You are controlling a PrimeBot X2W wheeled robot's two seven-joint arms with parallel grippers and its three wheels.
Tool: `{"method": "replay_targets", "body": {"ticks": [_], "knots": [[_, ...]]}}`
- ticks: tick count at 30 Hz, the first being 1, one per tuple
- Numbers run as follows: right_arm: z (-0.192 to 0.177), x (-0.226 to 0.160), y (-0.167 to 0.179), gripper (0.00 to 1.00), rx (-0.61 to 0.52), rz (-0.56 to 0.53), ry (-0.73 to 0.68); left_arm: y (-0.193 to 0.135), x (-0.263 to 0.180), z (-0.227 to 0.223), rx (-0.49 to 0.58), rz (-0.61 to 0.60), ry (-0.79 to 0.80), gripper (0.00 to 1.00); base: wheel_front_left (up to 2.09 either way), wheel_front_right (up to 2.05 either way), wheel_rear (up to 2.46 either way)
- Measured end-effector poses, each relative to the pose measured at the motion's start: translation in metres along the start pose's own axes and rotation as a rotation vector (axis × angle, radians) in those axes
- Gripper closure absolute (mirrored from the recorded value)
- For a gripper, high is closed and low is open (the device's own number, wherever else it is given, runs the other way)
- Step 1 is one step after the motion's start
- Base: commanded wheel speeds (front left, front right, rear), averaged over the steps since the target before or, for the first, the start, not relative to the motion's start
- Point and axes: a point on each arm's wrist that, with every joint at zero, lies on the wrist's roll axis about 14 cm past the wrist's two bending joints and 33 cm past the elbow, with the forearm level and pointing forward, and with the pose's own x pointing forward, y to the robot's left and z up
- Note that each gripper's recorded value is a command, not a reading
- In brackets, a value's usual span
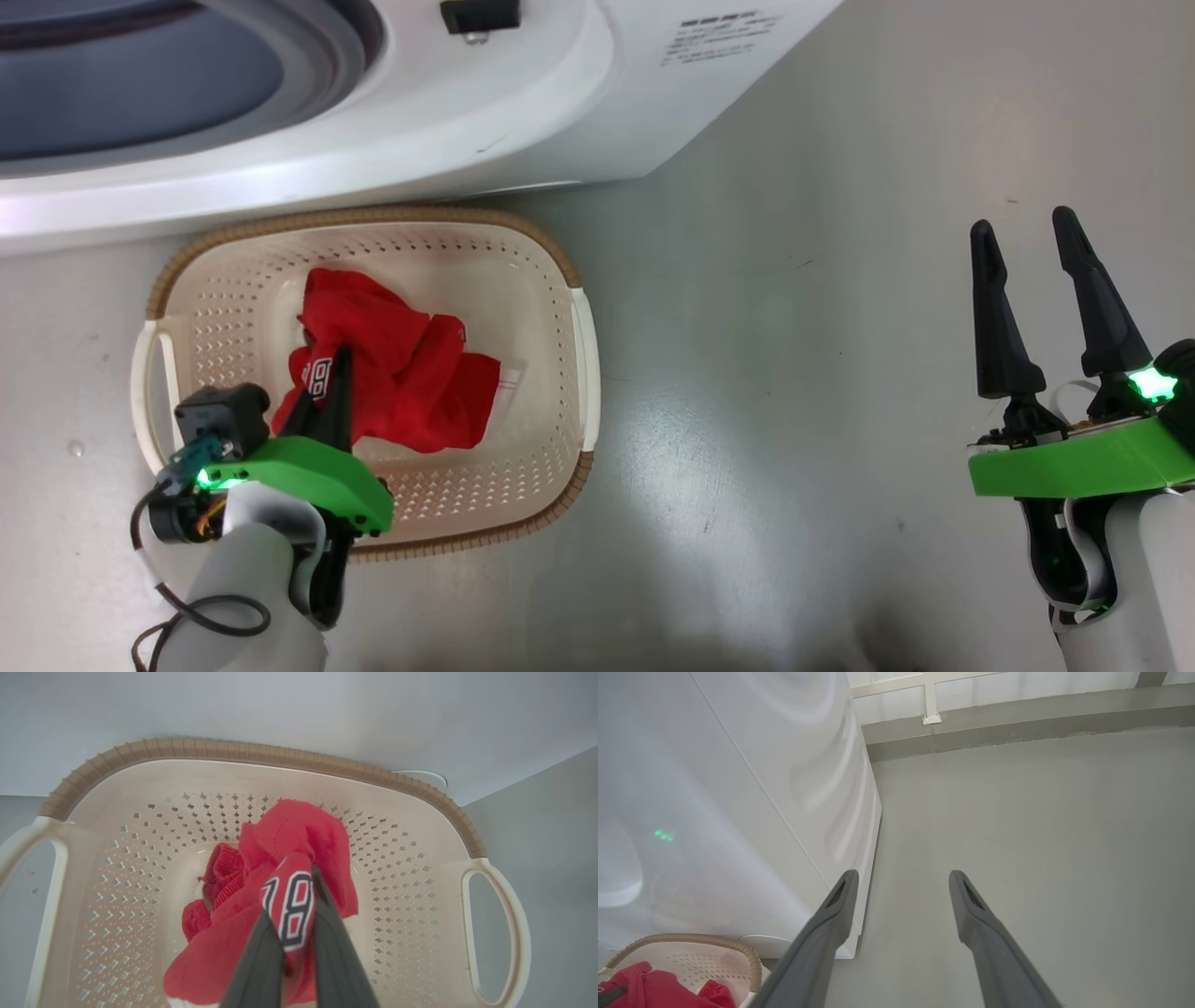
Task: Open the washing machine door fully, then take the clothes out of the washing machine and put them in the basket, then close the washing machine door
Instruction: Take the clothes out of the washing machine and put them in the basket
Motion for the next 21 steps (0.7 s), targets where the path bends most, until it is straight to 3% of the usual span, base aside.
{"method": "replay_targets", "body": {"ticks": [1, 2, 4, 8, 21], "knots": [[-0.001, 0.001, 0.0, 0.0, 0.0, 0.0, 0.002, 0.001, 0.0, -0.002, 0.0, 0.001, 0.006, 1.0, 0.0, 0.0, 0.0], [-0.001, 0.001, 0.0, 0.0, 0.0, 0.0, 0.001, 0.001, 0.001, -0.004, 0.0, 0.002, 0.011, 0.87, 0.0, 0.0, 0.0], [0.0, 0.002, 0.0, 0.0, -0.001, 0.001, -0.003, 0.001, 0.001, -0.003, 0.0, 0.002, 0.01, 0.35, 0.0, 0.0, 0.0], [0.005, 0.004, 0.001, 0.0, -0.002, 0.004, -0.016, -0.001, 0.001, 0.0, -0.001, 0.0, 0.002, 0.0, 0.0, 0.0, 0.0], [0.03, -0.003, 0.01, 0.0, -0.003, 0.026, -0.067, -0.004, -0.016, 0.034, -0.022, 0.002, -0.094, 0.0, 0.0, 0.0, 0.0]]}}
